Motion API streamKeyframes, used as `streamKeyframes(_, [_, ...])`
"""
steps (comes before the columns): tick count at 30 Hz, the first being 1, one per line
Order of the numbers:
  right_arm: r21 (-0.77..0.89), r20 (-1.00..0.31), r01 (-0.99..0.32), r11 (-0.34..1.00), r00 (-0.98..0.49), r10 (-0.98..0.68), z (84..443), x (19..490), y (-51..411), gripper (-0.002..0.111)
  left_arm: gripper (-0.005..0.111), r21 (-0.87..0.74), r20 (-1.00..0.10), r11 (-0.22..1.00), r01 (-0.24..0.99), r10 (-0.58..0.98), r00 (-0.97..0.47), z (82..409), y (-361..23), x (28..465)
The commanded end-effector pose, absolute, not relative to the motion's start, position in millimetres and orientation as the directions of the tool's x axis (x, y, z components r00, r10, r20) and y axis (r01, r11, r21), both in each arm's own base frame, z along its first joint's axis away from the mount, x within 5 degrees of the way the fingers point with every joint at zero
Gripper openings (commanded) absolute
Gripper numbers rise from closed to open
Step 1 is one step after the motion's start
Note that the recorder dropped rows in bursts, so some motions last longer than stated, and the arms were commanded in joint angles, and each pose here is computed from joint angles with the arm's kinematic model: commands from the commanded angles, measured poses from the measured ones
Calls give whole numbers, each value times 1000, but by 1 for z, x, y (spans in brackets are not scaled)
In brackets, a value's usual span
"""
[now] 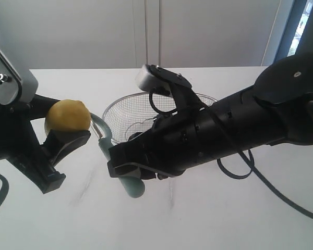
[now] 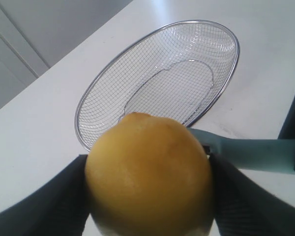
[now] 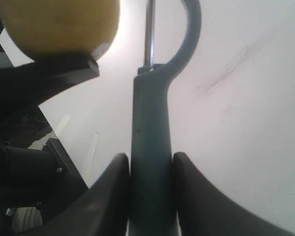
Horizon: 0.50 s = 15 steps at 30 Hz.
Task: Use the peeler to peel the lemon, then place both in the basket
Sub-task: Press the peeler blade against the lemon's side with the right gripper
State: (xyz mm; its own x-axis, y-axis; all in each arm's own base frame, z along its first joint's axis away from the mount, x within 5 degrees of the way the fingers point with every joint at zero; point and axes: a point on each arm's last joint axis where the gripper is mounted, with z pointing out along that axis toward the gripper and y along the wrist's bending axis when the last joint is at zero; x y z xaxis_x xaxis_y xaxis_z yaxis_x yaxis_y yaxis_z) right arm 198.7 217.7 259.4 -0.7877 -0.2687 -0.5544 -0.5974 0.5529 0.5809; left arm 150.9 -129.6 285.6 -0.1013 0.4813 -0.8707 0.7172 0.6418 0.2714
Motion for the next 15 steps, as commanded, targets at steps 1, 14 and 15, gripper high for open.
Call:
streamKeyframes(1, [579,-574,-614,536,-774,-266,266,196,217,0,0,273,-881,645,714,466,-85,290,-130,150])
streamKeyframes(14, [568,-595,-619,543,-764,-249,270,196,215,0,0,273,-881,645,714,466,-85,290,-130,150])
streamKeyframes(15, [566,-599,-621,542,-762,-246,271,196,215,0,0,273,-881,645,714,466,-85,290,-130,150])
